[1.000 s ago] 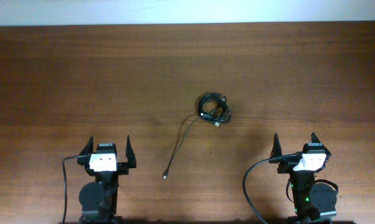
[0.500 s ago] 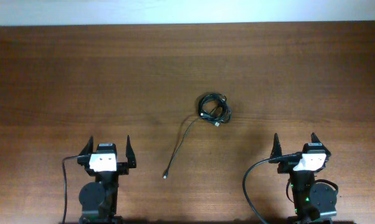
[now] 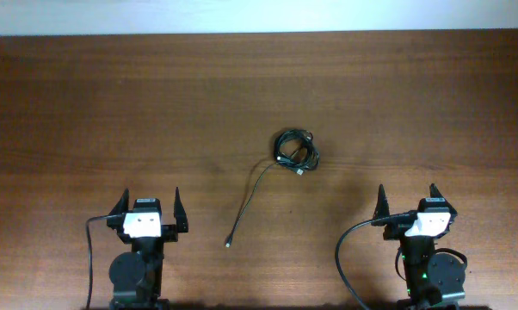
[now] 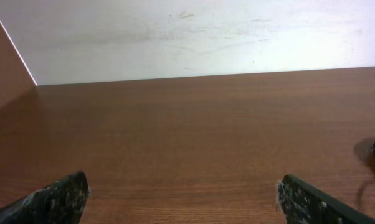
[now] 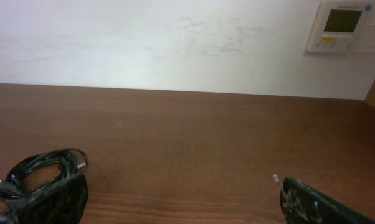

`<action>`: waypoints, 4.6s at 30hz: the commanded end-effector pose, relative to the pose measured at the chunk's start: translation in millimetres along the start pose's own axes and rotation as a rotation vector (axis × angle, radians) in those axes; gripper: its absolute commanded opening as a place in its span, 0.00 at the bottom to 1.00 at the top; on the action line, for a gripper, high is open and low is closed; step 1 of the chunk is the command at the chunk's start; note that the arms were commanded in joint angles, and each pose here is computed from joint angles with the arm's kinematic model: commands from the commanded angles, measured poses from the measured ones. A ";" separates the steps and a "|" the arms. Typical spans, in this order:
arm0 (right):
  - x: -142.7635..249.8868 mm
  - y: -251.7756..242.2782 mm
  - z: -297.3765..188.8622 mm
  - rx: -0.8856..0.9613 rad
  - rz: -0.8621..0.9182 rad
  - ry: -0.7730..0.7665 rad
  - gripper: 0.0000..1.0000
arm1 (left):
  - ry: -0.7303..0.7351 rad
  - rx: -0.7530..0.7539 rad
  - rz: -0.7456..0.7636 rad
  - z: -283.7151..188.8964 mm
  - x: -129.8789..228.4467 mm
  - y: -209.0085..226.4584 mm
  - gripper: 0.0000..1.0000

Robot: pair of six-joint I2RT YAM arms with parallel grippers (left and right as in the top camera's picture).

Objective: Untangle cables

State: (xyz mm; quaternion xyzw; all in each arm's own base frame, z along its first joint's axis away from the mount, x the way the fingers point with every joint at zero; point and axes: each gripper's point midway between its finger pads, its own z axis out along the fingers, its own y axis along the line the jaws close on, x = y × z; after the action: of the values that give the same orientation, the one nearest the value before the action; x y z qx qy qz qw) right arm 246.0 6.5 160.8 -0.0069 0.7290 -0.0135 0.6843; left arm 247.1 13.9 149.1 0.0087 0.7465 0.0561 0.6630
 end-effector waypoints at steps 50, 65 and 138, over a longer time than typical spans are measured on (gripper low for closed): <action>3.5 -5.0 0.1 0.027 0.011 0.009 0.98 | 0.009 -0.010 0.018 0.4 2.8 1.3 0.99; 3.4 -5.0 0.1 0.027 0.011 0.008 0.98 | 0.009 -0.010 0.018 0.4 2.8 1.3 0.99; 3.4 -5.0 0.1 0.027 0.011 0.008 0.98 | -0.159 0.135 -0.021 -34.0 -99.2 -14.9 0.99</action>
State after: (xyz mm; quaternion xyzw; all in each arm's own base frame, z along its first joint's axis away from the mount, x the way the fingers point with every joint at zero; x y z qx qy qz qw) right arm 246.0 6.4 160.9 -0.0069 0.7289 -0.0137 0.6845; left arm 241.0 -2.8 184.8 0.0406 0.7356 0.0209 0.6759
